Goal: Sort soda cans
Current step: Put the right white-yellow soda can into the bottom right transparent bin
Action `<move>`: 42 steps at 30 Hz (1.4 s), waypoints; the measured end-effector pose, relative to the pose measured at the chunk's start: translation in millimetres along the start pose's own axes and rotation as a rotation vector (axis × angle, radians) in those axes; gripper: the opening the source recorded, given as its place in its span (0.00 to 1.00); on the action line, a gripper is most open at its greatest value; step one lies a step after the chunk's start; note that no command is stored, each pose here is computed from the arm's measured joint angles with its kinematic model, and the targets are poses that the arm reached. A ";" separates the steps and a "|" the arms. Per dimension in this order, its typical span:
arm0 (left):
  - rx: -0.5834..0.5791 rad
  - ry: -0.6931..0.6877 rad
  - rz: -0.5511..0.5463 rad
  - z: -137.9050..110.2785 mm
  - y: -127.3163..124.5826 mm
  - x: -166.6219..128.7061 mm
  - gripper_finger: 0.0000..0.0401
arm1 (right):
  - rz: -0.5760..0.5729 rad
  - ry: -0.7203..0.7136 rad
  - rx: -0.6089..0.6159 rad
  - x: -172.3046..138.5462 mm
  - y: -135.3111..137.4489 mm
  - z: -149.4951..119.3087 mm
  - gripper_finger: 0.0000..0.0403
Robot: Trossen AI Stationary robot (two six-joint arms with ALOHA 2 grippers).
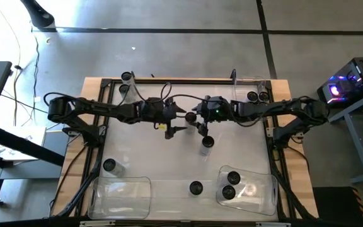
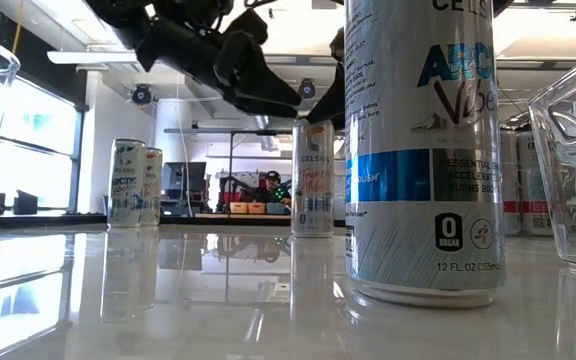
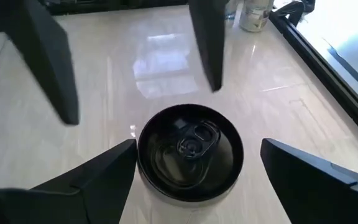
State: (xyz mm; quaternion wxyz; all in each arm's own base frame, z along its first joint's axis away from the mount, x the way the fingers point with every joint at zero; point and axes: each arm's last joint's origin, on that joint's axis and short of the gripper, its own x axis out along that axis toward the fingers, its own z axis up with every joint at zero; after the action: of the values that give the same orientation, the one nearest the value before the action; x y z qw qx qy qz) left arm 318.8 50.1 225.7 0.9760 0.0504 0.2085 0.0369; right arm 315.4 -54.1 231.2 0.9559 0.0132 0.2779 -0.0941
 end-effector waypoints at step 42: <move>-0.119 -0.011 0.276 -68.4 -71.6 -37.5 0.89 | -0.454 0.272 0.442 -222.4 85.5 62.6 0.60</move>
State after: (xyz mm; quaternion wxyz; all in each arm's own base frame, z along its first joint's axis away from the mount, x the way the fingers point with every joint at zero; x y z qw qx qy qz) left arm 260.3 -18.8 170.6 0.9640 0.0207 0.1919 0.1829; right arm 180.4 63.4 400.5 0.8389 0.1702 0.3714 -0.3597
